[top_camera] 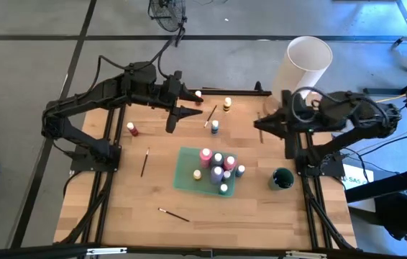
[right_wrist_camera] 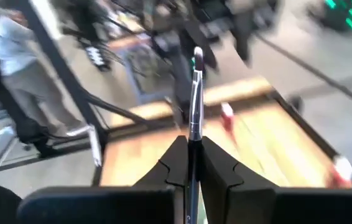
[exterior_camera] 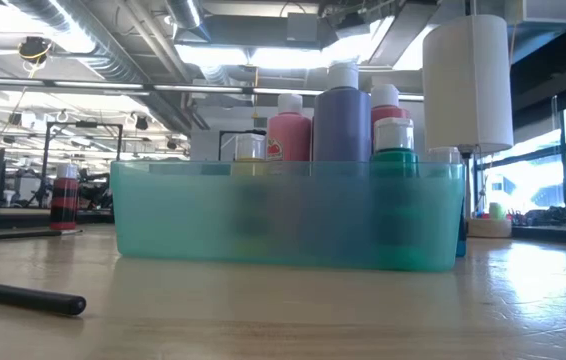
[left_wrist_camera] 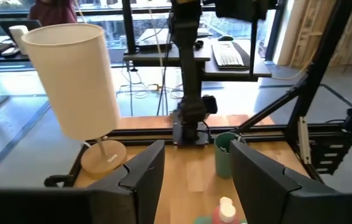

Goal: Pick & Place Paint Supplies
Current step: Put the black eyeshadow brush into the green cup, then put the small red paint bottle into the light green bin

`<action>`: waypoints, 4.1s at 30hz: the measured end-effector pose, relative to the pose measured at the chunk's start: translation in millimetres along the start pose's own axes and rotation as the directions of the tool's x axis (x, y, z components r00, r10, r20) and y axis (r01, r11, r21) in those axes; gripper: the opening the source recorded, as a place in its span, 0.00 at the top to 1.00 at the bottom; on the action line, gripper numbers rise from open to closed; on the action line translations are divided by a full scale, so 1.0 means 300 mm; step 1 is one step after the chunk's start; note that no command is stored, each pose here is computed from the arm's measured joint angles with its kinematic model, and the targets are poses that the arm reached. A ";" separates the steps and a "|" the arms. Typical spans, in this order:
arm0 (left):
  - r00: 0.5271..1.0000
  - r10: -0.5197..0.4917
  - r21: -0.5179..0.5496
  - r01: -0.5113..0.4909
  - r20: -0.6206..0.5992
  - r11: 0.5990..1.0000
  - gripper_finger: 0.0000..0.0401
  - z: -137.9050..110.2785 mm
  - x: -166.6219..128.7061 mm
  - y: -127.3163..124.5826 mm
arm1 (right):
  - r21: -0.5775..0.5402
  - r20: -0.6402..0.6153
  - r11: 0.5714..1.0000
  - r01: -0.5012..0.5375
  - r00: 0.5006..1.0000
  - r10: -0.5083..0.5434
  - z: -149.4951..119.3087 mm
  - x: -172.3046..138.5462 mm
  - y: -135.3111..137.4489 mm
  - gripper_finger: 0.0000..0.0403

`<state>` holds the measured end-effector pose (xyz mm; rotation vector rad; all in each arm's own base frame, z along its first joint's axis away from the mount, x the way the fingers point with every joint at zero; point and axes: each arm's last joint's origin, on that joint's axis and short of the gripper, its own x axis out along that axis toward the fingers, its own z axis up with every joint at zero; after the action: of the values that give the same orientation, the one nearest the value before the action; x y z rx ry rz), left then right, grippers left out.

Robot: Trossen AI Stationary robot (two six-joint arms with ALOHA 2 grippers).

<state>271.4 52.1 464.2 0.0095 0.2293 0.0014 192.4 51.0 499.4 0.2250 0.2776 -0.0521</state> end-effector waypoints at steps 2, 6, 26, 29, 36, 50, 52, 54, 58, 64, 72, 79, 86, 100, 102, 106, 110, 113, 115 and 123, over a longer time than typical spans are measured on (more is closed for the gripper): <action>1.000 0.013 0.000 -0.013 -0.007 1.000 0.56 -0.003 -0.002 0.011 | 0.048 -0.040 0.997 0.065 0.997 -0.063 -0.026 -0.041 -0.001 0.95; 0.999 0.040 0.017 -0.040 -0.021 0.999 0.57 -0.008 -0.012 0.037 | 0.142 -0.058 0.972 0.185 0.982 -0.178 -0.067 -0.119 0.010 0.95; 0.996 0.062 0.000 -0.062 -0.066 0.998 0.57 -0.030 -0.036 0.115 | 0.153 -0.112 0.932 0.330 0.942 -0.315 -0.482 -0.231 0.107 0.95; 0.996 0.062 -0.013 -0.063 -0.066 0.998 0.57 -0.030 -0.036 0.115 | 0.231 -0.095 0.917 0.326 0.945 -0.312 -0.590 -0.228 0.102 0.95; 0.996 0.062 -0.017 -0.063 -0.065 0.998 0.57 -0.030 -0.036 0.115 | 0.317 0.001 0.910 0.266 0.960 -0.280 -0.781 -0.213 0.105 0.95; 0.999 0.035 -0.001 -0.035 -0.028 0.999 0.57 -0.016 -0.026 0.089 | 0.308 -0.188 0.840 0.445 0.895 -0.405 -0.921 -0.195 0.044 0.95; 0.999 0.026 0.000 -0.026 -0.028 1.000 0.57 -0.015 -0.024 0.081 | 0.312 -0.176 0.835 0.454 0.891 -0.418 -0.946 -0.188 0.031 0.95; 0.999 0.021 0.002 -0.021 -0.027 1.000 0.57 -0.014 -0.022 0.073 | 0.310 -0.167 0.831 0.462 0.887 -0.431 -0.969 -0.183 0.017 0.95; 1.000 0.017 0.006 -0.017 -0.023 1.000 0.57 -0.012 -0.019 0.064 | 0.306 -0.163 0.828 0.470 0.883 -0.441 -1.001 -0.176 0.000 0.95; 1.000 0.009 0.005 -0.009 -0.023 1.000 0.57 -0.011 -0.017 0.056 | 0.319 -0.180 0.817 0.481 0.877 -0.446 -1.018 -0.172 -0.005 0.92; 1.000 0.010 -0.016 -0.010 -0.023 1.000 0.57 -0.011 -0.017 0.057 | 0.336 -0.250 0.776 0.534 0.845 -0.474 -1.024 -0.170 -0.007 0.89; 1.000 0.010 -0.016 -0.010 -0.023 1.000 0.57 -0.011 -0.017 0.057 | 0.360 -0.269 0.768 0.529 0.847 -0.458 -1.029 -0.167 0.002 0.88; 1.000 0.011 -0.011 -0.011 -0.004 1.000 0.57 -0.005 -0.017 0.057 | 0.395 -0.288 0.751 0.529 0.848 -0.446 -1.032 -0.157 0.010 0.84; 1.000 0.012 -0.028 -0.011 0.020 1.000 0.57 0.003 -0.017 0.058 | 0.449 -0.328 0.704 0.551 0.834 -0.444 -0.980 -0.143 0.026 0.53; 1.000 0.011 -0.032 -0.011 0.012 0.999 0.57 0.000 -0.017 0.058 | 0.452 -0.328 0.701 0.552 0.833 -0.445 -0.968 -0.144 0.029 0.48; 1.000 0.008 -0.043 -0.009 -0.026 0.999 0.57 -0.013 -0.017 0.057 | 0.431 -0.320 0.720 0.544 0.838 -0.441 -0.929 -0.153 0.041 0.42; 0.996 0.004 -0.060 -0.009 -0.090 0.998 0.57 -0.034 -0.018 0.055 | 0.383 -0.239 0.793 0.474 0.880 -0.410 -0.869 -0.162 0.063 0.39; 0.988 0.010 -0.051 -0.018 -0.154 0.999 0.57 -0.055 -0.021 0.054 | 0.332 -0.124 0.848 0.414 0.910 -0.396 -0.813 -0.170 0.073 0.39; 0.977 0.031 -0.041 -0.041 -0.211 0.998 0.57 -0.072 -0.024 0.054 | 0.313 -0.034 0.868 0.385 0.918 -0.395 -0.771 -0.171 0.074 0.39; 0.914 0.164 0.097 -0.137 -0.372 0.986 0.57 -0.122 -0.044 0.077 | 0.150 0.135 0.885 0.440 0.878 -0.459 -0.629 -0.145 0.069 0.39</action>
<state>250.2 75.4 431.7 0.0965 0.6172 0.1511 102.2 114.8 339.0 0.2652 0.1541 -0.5509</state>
